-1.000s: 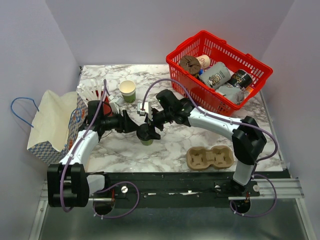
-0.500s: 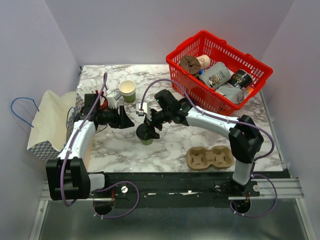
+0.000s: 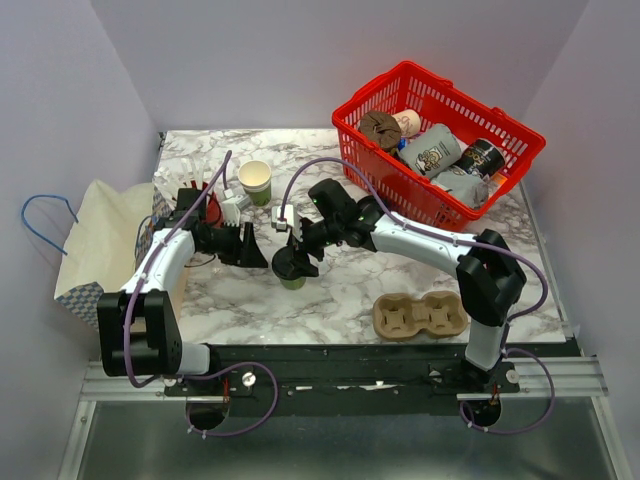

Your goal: Pack the takeout coffee

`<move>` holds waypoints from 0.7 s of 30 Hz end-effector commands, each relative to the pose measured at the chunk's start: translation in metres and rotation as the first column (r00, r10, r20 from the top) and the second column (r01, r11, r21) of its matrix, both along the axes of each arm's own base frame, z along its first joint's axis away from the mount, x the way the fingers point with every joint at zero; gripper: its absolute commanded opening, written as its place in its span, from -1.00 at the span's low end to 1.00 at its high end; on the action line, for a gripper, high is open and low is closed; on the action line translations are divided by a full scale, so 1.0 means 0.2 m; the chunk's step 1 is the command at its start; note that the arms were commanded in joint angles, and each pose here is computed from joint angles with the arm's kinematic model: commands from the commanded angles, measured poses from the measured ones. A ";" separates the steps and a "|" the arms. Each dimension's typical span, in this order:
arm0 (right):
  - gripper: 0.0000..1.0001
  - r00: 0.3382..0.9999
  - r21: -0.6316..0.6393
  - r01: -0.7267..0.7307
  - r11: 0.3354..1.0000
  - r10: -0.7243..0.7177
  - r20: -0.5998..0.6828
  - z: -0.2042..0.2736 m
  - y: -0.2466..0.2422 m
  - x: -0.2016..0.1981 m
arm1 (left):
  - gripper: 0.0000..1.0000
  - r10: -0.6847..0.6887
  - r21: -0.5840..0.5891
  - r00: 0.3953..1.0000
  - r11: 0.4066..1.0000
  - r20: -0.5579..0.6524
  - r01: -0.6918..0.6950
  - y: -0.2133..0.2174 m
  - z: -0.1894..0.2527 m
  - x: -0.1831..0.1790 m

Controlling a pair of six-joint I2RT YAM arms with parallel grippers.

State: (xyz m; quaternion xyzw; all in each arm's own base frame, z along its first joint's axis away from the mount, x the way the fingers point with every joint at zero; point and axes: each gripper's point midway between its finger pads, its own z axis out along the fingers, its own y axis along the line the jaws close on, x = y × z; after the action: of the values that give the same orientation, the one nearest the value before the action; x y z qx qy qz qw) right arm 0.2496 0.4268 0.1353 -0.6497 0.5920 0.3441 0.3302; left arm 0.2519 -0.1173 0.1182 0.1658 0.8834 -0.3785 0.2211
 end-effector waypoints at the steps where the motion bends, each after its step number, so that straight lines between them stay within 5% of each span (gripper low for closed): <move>1: 0.79 1.000 -0.055 0.016 0.998 -0.017 -0.009 -0.10 -0.01 0.02 | 0.21 -0.031 -0.062 0.999 0.998 0.026 0.032 -0.06 0.05 0.00; 21: 0.79 1.000 -0.066 0.026 0.997 -0.027 -0.013 -0.12 0.00 0.03 | 0.20 0.017 0.043 0.997 0.999 -0.080 -0.013 -0.07 -0.10 0.02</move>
State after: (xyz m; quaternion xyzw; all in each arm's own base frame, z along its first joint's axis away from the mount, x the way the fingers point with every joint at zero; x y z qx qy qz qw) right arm 0.2523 0.4287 0.1348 -0.6477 0.5950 0.3440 0.3288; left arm 0.2565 -0.1334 0.1178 0.1571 0.8796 -0.3957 0.2124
